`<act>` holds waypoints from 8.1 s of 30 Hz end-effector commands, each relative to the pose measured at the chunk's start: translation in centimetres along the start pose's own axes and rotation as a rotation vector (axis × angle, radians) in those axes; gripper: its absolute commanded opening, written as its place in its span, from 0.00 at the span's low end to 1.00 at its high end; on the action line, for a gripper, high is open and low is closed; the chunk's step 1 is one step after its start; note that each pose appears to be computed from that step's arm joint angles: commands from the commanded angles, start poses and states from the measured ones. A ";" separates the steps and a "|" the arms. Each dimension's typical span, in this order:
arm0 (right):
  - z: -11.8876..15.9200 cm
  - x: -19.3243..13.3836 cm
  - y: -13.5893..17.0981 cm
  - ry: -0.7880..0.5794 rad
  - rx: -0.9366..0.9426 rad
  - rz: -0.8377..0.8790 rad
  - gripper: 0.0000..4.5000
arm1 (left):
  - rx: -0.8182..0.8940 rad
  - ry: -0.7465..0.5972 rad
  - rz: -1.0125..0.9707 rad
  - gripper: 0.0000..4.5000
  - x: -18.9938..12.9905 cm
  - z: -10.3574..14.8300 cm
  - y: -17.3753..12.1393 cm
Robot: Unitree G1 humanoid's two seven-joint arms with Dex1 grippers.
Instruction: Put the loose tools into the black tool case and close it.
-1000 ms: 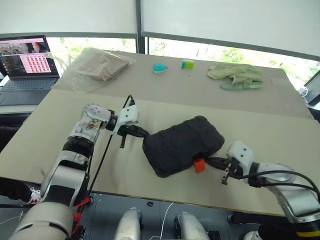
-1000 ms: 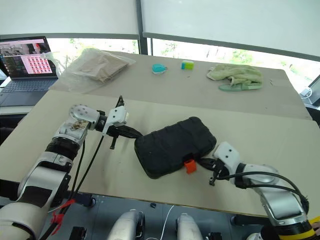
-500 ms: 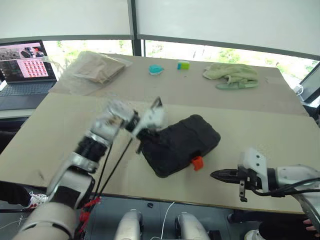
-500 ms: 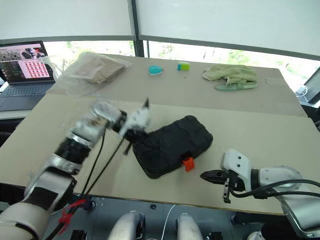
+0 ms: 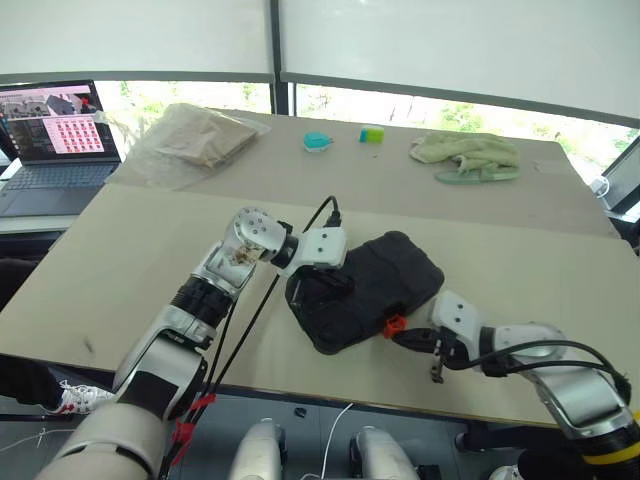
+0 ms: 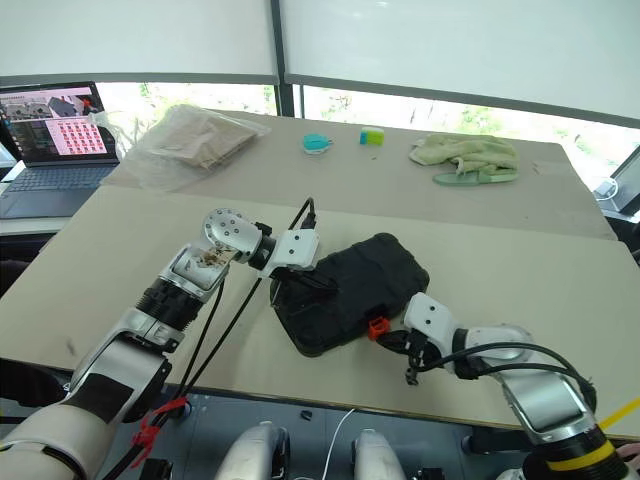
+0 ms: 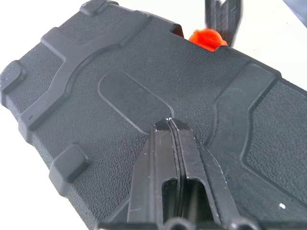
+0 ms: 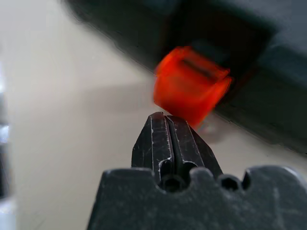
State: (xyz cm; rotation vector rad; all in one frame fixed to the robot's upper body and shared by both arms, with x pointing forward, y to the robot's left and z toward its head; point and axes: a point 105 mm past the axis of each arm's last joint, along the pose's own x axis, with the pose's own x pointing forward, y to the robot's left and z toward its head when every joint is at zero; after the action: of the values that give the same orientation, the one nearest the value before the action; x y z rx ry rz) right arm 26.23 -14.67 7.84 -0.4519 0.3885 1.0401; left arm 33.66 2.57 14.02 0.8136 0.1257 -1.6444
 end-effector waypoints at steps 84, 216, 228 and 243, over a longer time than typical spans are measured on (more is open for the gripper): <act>0.0 1.0 1.4 -0.138 0.132 -0.203 0.00 | 0.005 0.076 -0.076 0.01 1.7 -2.3 -1.4; 6.6 0.3 -0.3 -0.265 0.043 -0.209 0.01 | 0.020 0.065 -0.096 0.00 3.2 -2.4 -1.7; 5.6 -2.8 -0.6 -0.210 0.016 -0.181 0.06 | -0.097 0.050 0.036 0.12 -0.7 -3.2 -0.4; 7.5 -16.5 -0.2 -0.217 0.160 0.063 0.99 | -0.572 -0.092 0.332 1.00 -19.8 -1.4 -6.3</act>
State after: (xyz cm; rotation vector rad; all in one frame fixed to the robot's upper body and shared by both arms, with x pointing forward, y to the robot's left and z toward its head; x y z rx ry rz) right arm 20.07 -22.80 21.88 -0.1820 0.3122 1.0686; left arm 29.34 21.79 21.37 0.3059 0.3863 -1.2181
